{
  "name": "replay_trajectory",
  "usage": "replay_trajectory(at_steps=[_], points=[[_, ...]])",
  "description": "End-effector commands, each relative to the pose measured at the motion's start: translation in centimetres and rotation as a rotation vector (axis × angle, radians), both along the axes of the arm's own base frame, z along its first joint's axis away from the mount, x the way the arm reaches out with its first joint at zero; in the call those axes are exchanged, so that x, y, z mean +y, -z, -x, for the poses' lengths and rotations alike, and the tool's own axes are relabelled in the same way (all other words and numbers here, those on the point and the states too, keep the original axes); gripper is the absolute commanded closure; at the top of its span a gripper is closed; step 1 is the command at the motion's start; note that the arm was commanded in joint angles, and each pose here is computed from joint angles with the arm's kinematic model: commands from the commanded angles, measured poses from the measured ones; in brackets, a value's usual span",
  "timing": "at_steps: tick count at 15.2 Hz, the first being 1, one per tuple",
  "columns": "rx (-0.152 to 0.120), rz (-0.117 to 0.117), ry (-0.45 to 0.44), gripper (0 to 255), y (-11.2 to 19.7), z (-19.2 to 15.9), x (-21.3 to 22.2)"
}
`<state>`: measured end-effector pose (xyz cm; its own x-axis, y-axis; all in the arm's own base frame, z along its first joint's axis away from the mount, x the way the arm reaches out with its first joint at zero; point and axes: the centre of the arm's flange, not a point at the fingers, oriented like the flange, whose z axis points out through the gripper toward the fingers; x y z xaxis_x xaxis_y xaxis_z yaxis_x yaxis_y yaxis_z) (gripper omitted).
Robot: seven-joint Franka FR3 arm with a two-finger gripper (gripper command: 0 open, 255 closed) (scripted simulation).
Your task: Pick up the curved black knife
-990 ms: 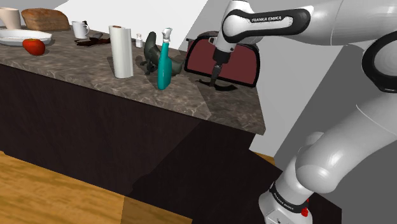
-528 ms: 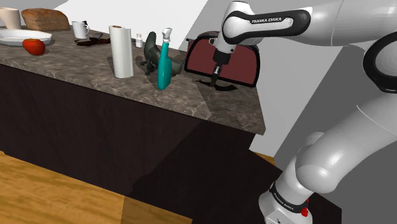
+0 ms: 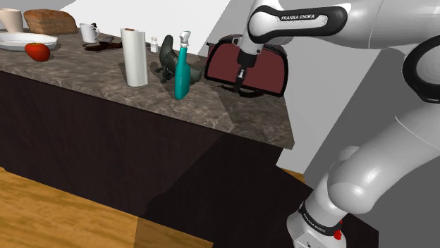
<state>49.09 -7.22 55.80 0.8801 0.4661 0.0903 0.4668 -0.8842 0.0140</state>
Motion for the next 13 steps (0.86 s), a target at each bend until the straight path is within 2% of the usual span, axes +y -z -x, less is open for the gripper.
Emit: replay_trajectory(at_steps=[1,11,13], points=[[0.0,0.0,0.0,255,-1.0,0.0,0.0],[0.0,0.0,0.0,255,-6.3,0.0,0.0],[0.0,0.0,0.0,255,-6.4,0.0,0.0]])
